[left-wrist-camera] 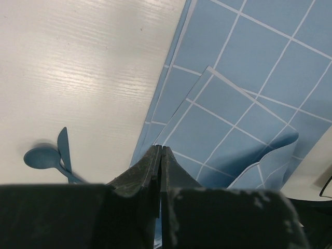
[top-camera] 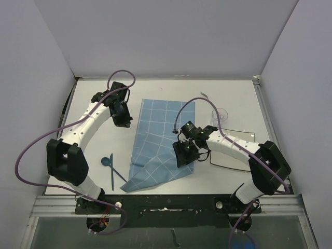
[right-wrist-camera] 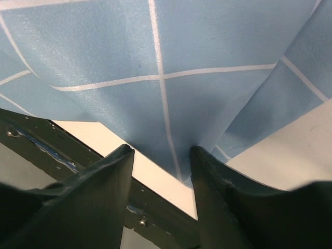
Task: Set the dinner table for one person
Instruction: Flatten out the napkin at the center of the board.
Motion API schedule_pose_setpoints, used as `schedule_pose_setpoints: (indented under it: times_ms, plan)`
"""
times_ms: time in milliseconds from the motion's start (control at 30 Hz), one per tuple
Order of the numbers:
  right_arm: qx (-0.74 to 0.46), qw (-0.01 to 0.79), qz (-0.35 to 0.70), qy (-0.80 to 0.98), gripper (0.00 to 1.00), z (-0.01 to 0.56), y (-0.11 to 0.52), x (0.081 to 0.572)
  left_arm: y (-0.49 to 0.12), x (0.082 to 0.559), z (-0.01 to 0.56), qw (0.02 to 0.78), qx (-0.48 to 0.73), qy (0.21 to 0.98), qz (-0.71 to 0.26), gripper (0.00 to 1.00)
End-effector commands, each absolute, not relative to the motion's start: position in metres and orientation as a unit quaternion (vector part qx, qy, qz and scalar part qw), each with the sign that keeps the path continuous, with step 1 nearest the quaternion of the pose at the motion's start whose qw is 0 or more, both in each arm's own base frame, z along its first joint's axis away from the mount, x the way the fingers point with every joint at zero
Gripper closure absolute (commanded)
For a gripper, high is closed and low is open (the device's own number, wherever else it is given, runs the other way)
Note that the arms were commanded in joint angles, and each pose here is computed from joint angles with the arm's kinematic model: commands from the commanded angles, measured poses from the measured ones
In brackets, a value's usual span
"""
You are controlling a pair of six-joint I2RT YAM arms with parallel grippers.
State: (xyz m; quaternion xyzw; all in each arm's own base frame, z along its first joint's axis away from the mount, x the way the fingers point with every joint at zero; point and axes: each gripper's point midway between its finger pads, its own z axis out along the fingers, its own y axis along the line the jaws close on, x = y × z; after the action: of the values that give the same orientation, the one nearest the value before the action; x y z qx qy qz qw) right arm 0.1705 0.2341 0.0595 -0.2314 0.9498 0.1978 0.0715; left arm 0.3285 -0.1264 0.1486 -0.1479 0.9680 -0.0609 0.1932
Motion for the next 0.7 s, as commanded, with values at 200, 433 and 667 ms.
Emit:
schedule_pose_setpoints:
  times_ms: [200,433,667]
  plan:
    - [-0.230,0.086,0.213,0.946,1.00,0.062,0.255,0.190,-0.129,0.338,0.145,0.204,-0.145,0.966,-0.066,1.00]
    - [-0.250,0.126,0.210,0.937,1.00,0.094,0.248,0.184,-0.130,0.339,0.147,0.206,-0.146,0.965,-0.072,1.00]
    - [-0.293,0.168,0.256,0.906,1.00,0.132,0.232,0.138,-0.155,0.354,0.144,0.200,-0.113,0.964,-0.131,1.00]
